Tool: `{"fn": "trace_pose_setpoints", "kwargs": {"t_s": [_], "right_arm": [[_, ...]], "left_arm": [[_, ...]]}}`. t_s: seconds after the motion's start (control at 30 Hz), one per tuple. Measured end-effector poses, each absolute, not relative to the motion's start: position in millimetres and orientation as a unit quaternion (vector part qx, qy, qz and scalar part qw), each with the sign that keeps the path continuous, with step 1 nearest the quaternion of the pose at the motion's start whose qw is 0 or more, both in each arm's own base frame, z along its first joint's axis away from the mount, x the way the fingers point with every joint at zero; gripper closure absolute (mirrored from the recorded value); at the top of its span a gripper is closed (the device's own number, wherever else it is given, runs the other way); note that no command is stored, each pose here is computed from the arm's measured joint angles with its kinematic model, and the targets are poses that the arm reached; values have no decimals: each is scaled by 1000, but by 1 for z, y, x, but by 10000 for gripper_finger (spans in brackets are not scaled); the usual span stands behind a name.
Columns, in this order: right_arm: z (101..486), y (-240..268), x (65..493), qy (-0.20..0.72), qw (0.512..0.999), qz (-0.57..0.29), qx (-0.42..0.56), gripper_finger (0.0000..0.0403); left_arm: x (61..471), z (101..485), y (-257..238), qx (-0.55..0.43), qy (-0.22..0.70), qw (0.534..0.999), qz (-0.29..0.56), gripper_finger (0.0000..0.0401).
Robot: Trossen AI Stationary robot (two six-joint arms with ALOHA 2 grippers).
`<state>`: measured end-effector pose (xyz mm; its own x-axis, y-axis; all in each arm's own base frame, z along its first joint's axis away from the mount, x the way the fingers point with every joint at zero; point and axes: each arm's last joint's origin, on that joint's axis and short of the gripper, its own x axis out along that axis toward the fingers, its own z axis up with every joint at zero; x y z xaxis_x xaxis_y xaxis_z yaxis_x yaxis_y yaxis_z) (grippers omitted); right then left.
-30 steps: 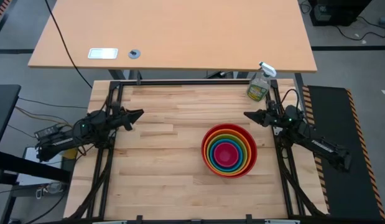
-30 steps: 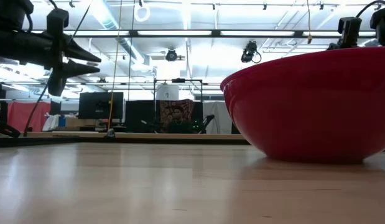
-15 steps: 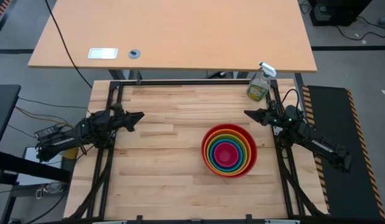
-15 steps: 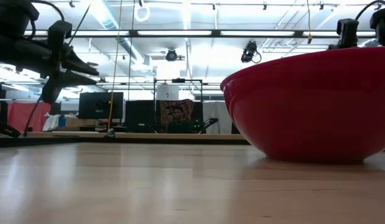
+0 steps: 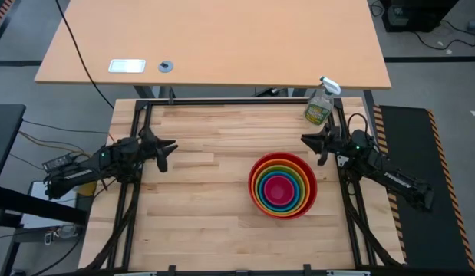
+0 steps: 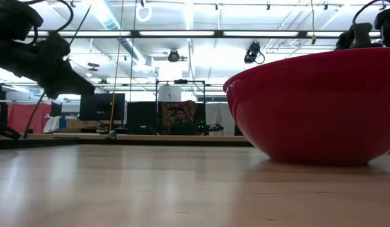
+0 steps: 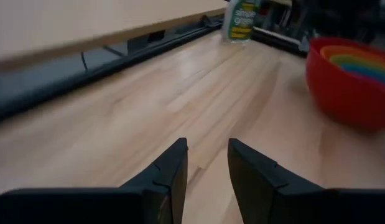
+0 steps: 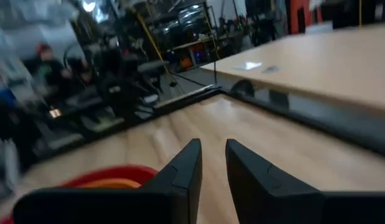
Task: Nest bowls inside each other
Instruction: Return to Home Position
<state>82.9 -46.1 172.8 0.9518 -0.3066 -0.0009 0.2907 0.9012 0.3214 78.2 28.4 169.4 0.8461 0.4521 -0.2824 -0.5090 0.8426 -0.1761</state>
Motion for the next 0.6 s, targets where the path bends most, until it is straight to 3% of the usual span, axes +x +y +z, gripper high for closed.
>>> {"fn": "trace_pose_setpoints", "kwargs": {"t_s": [0.13, 0.6], "right_arm": [[173, -46, 83, -16, 983, -154, 103, 321], [173, -46, 83, -17, 982, -153, 107, 321]], "left_arm": [[78, 170, 28, -85, 122, 957, 248, 285], [78, 170, 28, -86, 121, 957, 248, 285]]}}
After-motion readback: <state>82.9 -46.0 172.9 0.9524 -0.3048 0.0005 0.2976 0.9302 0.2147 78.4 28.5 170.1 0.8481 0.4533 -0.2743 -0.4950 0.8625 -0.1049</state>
